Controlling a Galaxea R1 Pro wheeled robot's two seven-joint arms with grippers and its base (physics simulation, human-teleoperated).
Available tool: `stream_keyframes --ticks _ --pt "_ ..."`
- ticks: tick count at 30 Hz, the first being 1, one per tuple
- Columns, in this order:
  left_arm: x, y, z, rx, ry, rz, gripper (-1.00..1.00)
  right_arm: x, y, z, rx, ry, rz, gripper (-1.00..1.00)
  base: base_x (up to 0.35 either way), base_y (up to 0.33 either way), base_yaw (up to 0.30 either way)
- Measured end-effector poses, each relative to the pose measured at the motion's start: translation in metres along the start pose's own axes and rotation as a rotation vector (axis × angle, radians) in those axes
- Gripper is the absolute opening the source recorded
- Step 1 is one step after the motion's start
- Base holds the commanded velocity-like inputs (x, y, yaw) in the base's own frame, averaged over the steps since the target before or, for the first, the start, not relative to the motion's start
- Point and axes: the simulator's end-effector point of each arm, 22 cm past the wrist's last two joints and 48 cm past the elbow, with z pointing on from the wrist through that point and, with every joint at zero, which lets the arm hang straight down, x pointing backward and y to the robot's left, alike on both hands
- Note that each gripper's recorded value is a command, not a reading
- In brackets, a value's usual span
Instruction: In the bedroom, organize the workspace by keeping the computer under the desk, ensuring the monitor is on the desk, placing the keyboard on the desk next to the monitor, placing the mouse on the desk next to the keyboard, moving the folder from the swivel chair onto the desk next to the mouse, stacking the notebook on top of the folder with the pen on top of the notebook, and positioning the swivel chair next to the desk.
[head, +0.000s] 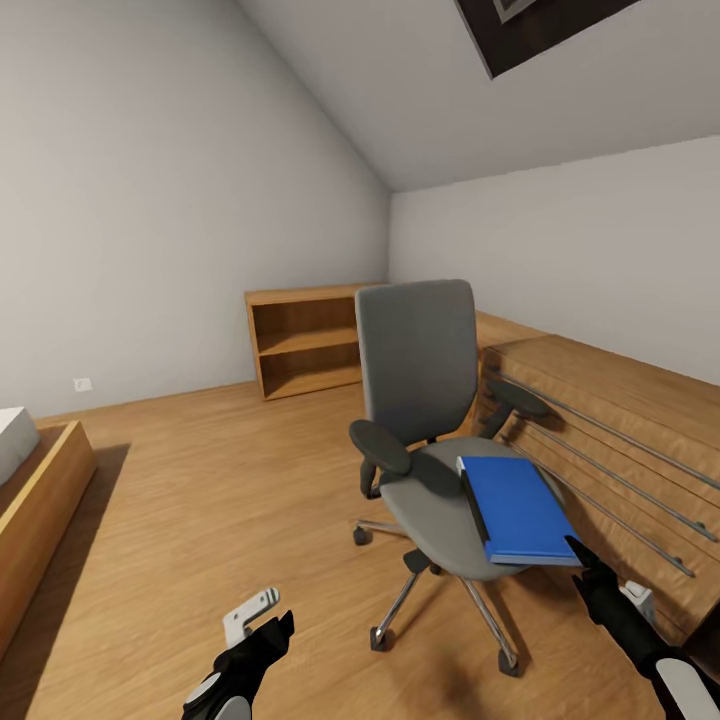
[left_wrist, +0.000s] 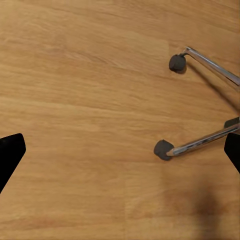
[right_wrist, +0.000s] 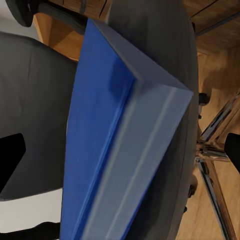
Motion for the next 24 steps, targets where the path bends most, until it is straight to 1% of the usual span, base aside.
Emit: stream_keyframes --ticks 19,20,24 --pt "0.0008 -0.0009 -0.0003 0.002 0.0 0.003 1.0 0.0005 0.0004 0.0001 -0.001 0.001 0.0 1.0 0.028 0.0 0.0" --pt "0.0008 -0.0011 -0.0003 0.002 0.001 0.002 1.0 0.0006 0.0003 0.0001 -0.001 0.001 0.0 -1.0 0.0 0.0 0.0" --pt "0.0009 -0.0011 -0.0003 0.002 0.001 0.002 1.0 0.0001 0.0009 0.0001 -0.003 0.0 0.004 -1.0 0.0 0.0 0.0"
